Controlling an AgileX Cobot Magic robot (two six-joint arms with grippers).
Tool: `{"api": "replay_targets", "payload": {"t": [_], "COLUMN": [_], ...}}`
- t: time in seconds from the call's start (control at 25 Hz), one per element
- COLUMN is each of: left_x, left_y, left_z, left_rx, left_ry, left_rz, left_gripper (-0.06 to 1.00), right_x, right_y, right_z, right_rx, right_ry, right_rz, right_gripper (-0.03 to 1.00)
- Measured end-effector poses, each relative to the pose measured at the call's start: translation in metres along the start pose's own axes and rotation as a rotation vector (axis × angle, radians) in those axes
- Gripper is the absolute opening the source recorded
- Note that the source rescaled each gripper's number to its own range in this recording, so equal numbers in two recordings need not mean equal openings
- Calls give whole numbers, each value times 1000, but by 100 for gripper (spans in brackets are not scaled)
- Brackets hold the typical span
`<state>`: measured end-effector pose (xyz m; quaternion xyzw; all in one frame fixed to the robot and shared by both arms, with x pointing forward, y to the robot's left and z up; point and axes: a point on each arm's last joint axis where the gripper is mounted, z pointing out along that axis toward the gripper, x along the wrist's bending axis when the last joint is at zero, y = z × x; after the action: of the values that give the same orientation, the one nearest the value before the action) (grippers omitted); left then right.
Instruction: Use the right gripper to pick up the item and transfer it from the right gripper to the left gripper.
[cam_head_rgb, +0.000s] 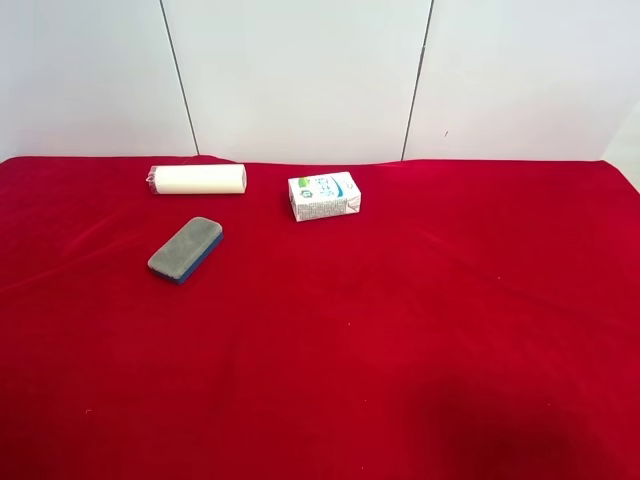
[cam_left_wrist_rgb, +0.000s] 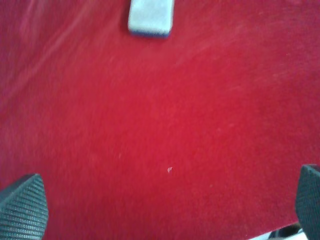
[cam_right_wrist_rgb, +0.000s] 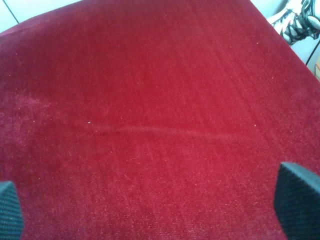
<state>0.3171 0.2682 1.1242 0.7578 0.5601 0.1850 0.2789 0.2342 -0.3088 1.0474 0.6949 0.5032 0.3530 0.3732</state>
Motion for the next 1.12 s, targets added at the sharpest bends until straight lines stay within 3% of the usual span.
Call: {"api": "replay_targets", "payload": {"t": [0.04,0.2,0.44,0.72,1.12], "left_x": [9,19,21,16,10], "left_y": [-14,-43,-78,-113,-115], "left_z": [0,-5,-1,-4,-4], "left_rx": [-12,-69,-229,-410,-427], "left_ry": [48,139,222,247,200], "left_rz": [-64,-135,-164,-162,-117], "left_gripper": [100,100,100,100,100], "right_x": [0,0,0,0,0], "right_y": [0,0,0,0,0], "right_z": [0,0,0,0,0], "right_rx": [0,0,0,0,0], "right_ry": [0,0,0,1,1], "right_rz": [0,0,0,0,0], "right_gripper": [100,100,100,100,100]}}
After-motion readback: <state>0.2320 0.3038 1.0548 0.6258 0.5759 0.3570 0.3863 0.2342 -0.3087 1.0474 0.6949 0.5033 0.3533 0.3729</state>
